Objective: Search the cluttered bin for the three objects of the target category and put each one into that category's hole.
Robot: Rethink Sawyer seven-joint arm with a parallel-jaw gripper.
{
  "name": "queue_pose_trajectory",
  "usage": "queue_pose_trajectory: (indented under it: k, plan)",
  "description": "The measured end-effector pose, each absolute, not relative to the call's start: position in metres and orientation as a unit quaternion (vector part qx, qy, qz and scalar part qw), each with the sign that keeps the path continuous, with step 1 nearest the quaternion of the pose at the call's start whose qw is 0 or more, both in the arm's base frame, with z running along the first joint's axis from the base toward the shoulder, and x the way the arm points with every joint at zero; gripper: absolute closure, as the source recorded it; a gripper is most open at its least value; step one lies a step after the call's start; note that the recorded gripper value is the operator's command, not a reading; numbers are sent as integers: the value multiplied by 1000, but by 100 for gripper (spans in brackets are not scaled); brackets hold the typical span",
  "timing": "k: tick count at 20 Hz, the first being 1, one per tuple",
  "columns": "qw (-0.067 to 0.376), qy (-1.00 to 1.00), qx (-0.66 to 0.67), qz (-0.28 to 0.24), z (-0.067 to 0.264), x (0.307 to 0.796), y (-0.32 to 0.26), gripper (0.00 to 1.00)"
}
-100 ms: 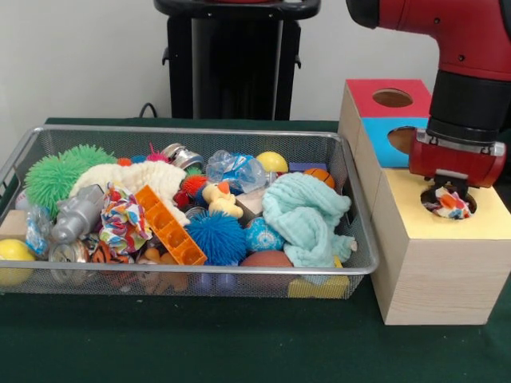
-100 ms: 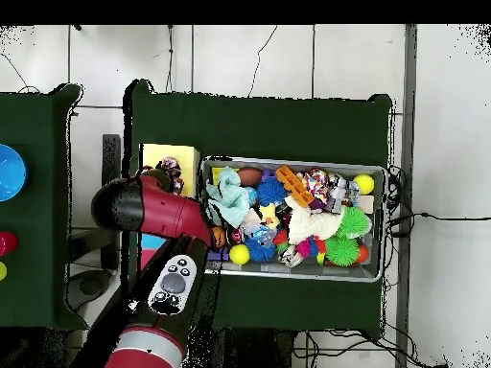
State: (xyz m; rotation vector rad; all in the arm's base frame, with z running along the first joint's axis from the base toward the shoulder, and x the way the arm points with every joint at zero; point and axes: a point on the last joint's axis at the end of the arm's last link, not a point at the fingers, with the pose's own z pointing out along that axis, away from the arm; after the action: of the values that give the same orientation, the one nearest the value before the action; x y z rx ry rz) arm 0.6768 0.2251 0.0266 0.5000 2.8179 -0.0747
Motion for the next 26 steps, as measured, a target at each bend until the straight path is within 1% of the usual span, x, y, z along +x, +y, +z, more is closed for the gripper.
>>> queue_pose_trajectory:
  k: [1,8,26]
  plan:
    - [139,975,172,-26,25,678,225,0]
    - [139,975,167,-32,19,683,224,0]
    - [139,976,167,-32,19,683,224,0]
